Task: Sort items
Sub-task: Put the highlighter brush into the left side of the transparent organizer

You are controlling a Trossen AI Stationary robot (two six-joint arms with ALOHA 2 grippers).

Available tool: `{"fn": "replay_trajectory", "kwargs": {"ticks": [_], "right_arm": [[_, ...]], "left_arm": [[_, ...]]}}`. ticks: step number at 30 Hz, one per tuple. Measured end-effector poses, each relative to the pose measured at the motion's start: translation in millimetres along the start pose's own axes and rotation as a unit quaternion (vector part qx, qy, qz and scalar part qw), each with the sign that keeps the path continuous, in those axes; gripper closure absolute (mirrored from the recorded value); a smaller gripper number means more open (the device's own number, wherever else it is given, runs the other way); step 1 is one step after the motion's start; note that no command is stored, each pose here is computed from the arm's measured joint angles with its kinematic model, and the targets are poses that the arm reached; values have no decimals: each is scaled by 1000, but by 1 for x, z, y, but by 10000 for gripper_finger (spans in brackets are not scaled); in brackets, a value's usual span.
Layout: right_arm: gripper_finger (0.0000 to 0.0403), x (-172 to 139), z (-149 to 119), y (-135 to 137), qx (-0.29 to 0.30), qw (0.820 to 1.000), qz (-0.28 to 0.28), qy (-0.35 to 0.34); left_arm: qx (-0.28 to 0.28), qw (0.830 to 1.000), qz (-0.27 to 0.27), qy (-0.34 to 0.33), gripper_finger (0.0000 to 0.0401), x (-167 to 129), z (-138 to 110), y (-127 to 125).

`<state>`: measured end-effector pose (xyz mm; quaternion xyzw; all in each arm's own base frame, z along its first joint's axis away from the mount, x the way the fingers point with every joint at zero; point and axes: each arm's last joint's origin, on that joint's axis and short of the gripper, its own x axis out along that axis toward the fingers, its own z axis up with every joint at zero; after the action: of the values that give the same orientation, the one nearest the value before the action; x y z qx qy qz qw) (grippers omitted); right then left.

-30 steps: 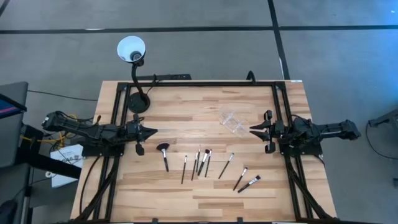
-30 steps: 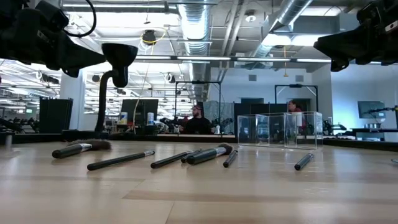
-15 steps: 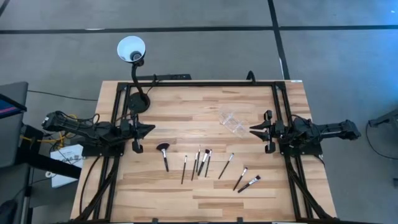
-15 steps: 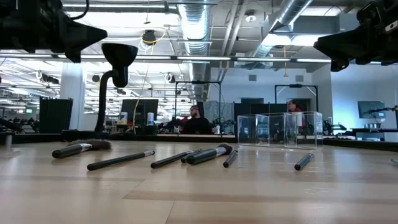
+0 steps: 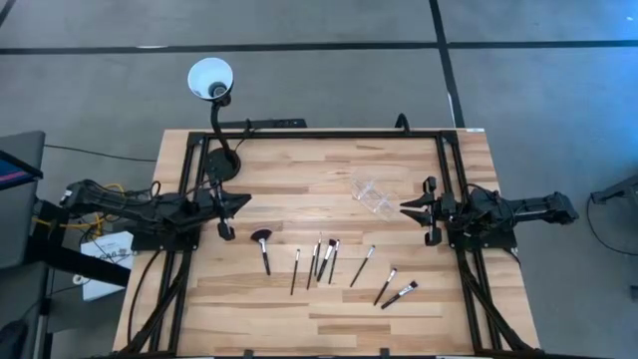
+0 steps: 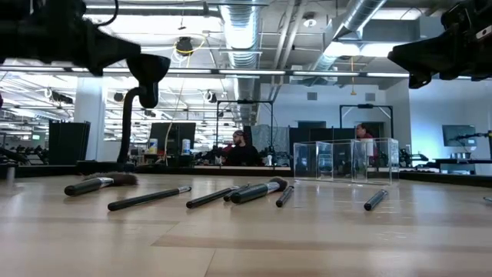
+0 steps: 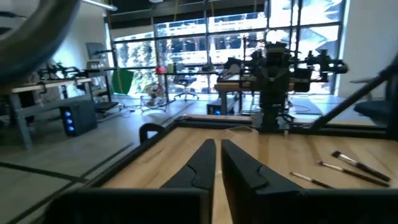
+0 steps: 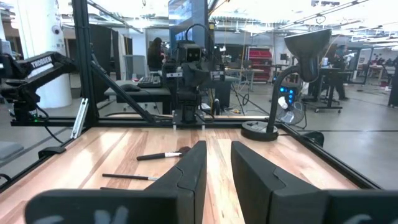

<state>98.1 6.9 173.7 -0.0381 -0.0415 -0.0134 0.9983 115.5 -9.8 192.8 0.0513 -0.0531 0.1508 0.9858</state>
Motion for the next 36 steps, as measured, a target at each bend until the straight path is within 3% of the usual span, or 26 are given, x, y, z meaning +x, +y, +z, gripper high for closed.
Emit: {"fn": "replay_trajectory", "kwargs": {"ticks": [6, 10, 16, 24, 36], "right_arm": [[338, 0, 0, 0, 0, 1000, 0, 0], [338, 0, 0, 0, 0, 1000, 0, 0], [338, 0, 0, 0, 0, 1000, 0, 0], [338, 0, 0, 0, 0, 1000, 0, 0], [338, 0, 0, 0, 0, 1000, 0, 0]], "left_arm": [[21, 998, 51, 2, 309, 29, 42, 9], [54, 998, 24, 28, 280, 57, 51, 14], [0, 991, -77, 106, 262, 95, 28, 31], [-58, 966, -188, 168, 269, 105, -3, 58], [-91, 951, -205, 213, 279, 101, -27, 69]]}}
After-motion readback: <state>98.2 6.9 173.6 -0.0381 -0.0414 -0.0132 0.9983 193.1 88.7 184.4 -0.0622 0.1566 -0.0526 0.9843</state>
